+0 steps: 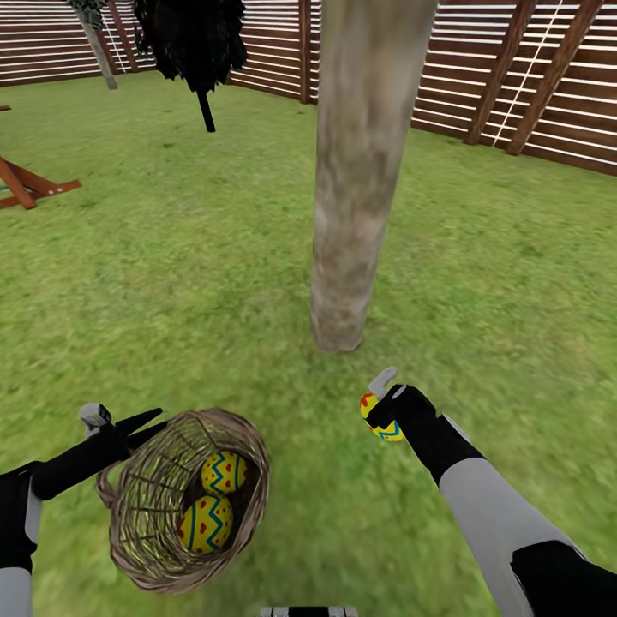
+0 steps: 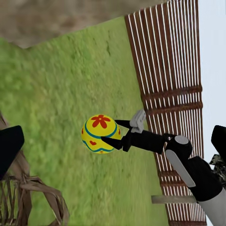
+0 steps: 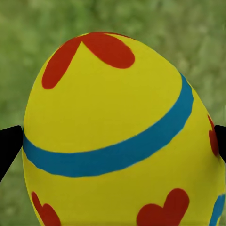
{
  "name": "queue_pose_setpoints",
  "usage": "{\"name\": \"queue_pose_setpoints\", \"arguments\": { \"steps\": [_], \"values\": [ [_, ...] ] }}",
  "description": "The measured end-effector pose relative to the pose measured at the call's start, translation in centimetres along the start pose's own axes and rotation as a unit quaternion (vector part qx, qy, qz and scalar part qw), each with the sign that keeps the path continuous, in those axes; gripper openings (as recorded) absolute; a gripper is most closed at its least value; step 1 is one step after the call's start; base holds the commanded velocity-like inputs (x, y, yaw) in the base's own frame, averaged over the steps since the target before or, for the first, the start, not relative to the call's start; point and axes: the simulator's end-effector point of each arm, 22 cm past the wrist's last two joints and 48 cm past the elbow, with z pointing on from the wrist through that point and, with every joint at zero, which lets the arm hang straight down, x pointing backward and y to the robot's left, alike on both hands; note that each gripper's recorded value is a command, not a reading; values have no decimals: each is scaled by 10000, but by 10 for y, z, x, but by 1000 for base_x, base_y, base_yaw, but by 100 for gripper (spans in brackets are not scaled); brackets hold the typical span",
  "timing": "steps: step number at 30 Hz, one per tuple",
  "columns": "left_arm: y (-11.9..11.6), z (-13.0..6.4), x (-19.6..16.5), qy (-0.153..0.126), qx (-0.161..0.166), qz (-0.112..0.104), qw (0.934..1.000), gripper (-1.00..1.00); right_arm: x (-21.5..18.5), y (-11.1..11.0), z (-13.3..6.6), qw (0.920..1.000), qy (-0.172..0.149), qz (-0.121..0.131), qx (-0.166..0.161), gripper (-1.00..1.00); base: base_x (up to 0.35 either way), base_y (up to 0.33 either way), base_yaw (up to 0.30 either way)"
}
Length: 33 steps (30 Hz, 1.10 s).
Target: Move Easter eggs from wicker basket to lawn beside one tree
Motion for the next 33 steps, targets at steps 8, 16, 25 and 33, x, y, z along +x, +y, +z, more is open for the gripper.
{"name": "queue_pose_setpoints", "arguments": {
  "steps": [8, 16, 25, 33],
  "values": [
    [16, 1, 6, -10, 0, 1, 10000, 100, 7, 6, 14, 10000, 1, 0, 2, -100, 0, 0, 0],
    [32, 2, 13, -6, -6, 2, 10000, 100, 14, 12, 29, 10000, 0, 0, 4, -100, 0, 0, 0],
    [49, 4, 21, -7, 2, -3, 10000, 100, 22, 18, 45, 10000, -17, -15, 5, -100, 0, 0, 0],
    [66, 5, 28, -9, 5, -5, 10000, 100, 26, 25, 60, 9999, -102, -51, 5, -100, 0, 0, 0]
  ]
}}
